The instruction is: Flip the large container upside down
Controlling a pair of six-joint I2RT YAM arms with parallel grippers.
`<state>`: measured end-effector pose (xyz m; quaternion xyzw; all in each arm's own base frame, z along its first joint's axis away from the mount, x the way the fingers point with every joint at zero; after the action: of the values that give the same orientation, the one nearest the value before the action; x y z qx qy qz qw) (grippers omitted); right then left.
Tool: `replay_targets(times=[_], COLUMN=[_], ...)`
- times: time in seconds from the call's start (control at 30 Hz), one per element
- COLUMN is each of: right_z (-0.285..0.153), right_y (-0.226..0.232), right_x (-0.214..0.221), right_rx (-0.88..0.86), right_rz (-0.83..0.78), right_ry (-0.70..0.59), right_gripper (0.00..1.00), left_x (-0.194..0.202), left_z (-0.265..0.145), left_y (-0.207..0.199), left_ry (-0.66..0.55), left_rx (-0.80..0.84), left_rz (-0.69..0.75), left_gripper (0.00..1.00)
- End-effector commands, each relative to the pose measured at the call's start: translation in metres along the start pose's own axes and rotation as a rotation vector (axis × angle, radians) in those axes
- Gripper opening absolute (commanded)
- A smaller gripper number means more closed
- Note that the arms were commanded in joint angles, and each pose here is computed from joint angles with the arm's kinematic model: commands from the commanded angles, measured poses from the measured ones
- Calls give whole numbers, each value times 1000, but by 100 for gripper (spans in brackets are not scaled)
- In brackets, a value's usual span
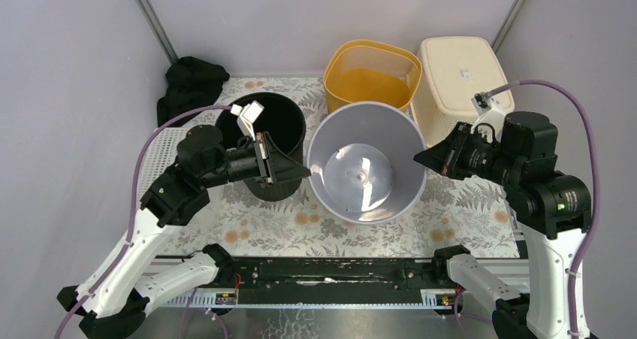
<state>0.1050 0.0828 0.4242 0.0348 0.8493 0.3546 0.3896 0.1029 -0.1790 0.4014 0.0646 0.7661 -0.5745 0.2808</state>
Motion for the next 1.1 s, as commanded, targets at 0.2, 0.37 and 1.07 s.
replay_targets(times=[0.2,0.37,1.07], right_z=[20,31,84], right_y=[-5,-18,-76], right_x=[10,14,-13], right_rx=[-76,-8,368], right_rz=[43,59,-34], right_ry=[67,100,49], right_gripper=[0,0,0], left_x=[12,13,-35], left_z=[31,48,137], left_y=[44,59,89], left_ry=[86,118,162], left_rx=[-79,-97,-146], left_rz=[-56,-69,9], left_gripper=[17,17,16])
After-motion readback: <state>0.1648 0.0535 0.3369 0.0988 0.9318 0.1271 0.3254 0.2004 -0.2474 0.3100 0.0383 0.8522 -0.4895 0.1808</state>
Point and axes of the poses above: each gripper's point midway between its finger pads, its own z axis out along the fingers, its own y axis along the line the jaws close on, x = y × z, the point moved 8 cm from there along -z, back along the fingers, and after that the axes turned 1 degree about z, right-handed, at the moved point
